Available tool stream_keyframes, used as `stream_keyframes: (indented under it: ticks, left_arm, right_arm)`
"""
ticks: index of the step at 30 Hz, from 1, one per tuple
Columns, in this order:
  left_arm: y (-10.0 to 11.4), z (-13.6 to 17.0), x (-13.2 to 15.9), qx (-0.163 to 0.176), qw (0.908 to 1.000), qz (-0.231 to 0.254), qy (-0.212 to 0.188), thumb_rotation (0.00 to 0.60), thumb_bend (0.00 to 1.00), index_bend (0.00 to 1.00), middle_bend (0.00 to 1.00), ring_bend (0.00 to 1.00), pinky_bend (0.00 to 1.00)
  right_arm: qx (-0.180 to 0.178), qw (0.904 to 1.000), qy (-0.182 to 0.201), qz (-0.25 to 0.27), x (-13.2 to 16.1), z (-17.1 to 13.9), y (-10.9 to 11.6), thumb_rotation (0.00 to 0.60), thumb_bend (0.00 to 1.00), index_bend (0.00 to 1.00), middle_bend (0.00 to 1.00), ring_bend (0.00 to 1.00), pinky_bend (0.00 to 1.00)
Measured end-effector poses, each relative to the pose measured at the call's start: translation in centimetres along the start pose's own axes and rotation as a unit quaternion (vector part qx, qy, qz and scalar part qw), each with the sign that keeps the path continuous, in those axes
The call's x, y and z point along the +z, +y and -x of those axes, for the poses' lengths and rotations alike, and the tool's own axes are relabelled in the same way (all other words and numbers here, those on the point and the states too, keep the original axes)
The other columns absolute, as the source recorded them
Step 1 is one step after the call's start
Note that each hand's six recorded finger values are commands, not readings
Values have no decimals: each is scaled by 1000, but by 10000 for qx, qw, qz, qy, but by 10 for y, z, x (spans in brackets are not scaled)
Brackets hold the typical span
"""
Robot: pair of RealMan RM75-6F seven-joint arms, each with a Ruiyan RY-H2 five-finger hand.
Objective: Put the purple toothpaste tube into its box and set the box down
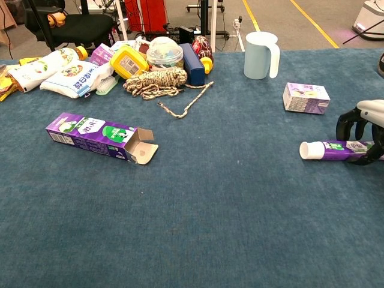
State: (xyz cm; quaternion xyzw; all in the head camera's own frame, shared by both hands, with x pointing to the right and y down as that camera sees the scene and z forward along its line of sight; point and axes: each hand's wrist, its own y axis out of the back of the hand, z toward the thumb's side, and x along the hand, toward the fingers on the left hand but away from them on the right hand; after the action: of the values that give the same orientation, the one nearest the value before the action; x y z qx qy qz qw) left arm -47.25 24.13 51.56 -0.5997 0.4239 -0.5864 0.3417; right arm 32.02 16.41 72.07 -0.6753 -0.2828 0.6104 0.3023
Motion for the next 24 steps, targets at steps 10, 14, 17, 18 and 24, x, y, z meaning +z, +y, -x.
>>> stream_keyframes:
  ticks: [10, 14, 17, 18, 24]
  left_arm:
    - [-2, -2, 0, -51, 10000, -15, 10, 600, 53, 0, 0, 0, 144]
    - [-3, -4, 2, -52, 10000, -26, -30, 600, 54, 0, 0, 0, 152]
    - [-3, -10, 6, -22, 9999, -60, -154, 600, 54, 0, 0, 0, 161]
    - [-3, -13, 7, -20, 9997, -86, -207, 600, 54, 0, 0, 0, 161]
    - [-9, -42, 24, -177, 9959, -392, -792, 600, 55, 0, 0, 0, 161]
  right_arm:
    - [-79, 9999, 10, -65, 0, 0, -4, 600, 407, 574, 559, 538, 613]
    - [-218, 9995, 165, -147, 3, -5, 2, 600, 417, 581, 566, 547, 627]
    - [-330, 9986, 308, -291, 5, -11, 11, 600, 419, 588, 573, 553, 636]
    - [-361, 9981, 353, -347, 6, -13, 14, 600, 420, 589, 573, 553, 636]
    - [-563, 9936, 596, -774, 13, -24, 36, 600, 432, 588, 572, 553, 636]
